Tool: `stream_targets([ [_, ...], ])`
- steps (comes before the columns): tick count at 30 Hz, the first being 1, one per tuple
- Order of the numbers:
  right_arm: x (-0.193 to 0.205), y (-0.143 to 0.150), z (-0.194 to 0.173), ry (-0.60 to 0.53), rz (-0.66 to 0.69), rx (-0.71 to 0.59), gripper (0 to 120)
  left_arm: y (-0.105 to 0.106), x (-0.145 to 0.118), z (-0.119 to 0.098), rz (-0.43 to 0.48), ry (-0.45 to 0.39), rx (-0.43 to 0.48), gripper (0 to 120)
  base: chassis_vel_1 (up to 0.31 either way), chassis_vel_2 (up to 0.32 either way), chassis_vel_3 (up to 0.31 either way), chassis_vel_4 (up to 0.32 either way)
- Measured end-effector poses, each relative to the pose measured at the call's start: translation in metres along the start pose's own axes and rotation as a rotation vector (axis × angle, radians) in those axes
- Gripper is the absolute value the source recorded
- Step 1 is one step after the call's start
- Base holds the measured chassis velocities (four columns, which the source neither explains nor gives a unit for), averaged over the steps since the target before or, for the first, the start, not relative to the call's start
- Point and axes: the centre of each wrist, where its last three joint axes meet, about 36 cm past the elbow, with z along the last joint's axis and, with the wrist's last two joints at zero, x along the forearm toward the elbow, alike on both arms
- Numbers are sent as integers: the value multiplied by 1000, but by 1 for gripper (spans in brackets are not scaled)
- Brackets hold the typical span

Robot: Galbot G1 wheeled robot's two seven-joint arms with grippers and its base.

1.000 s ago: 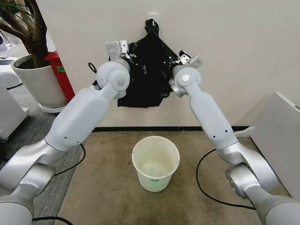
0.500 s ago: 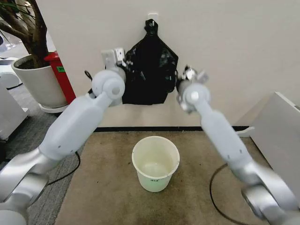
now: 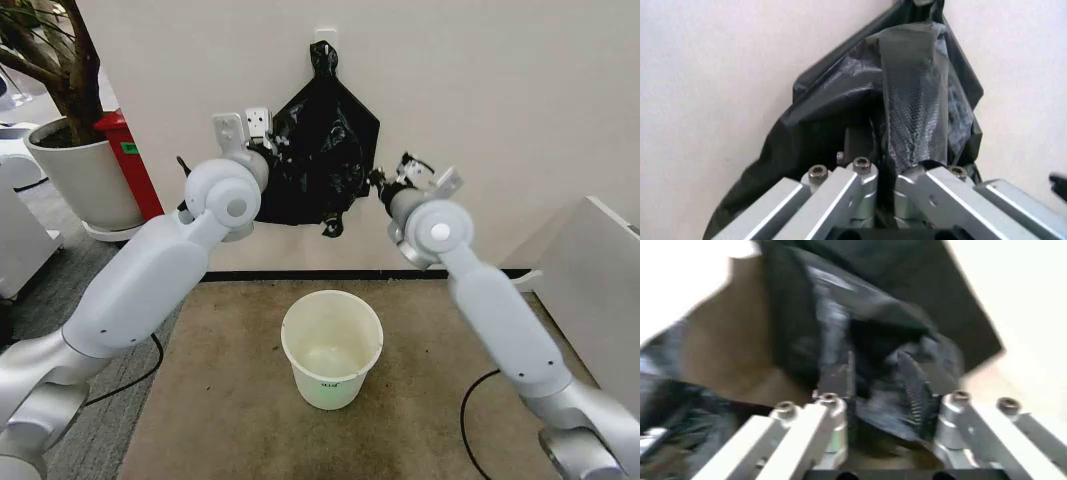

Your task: Place the garbage bag over the trash bin.

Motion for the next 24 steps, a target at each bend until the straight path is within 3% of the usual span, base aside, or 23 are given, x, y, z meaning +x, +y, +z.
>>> stream_targets([
  [3, -24, 27, -14, -4, -14, -35, 37, 4, 1, -7, -6, -13, 5, 0, 0, 0, 0, 0],
  [8, -55, 44, -12, 12, 54, -1, 52, 11, 2, -15, -15, -24, 8, 0, 0, 0, 0, 0],
  [18, -47, 48, 6, 80, 116, 202, 93, 14, -6, -35, -17, -57, 35, 0, 0, 0, 0, 0],
  [24, -52, 64, 10, 66, 117, 323, 100, 12, -6, -33, -5, -56, 36, 0, 0, 0, 0, 0],
])
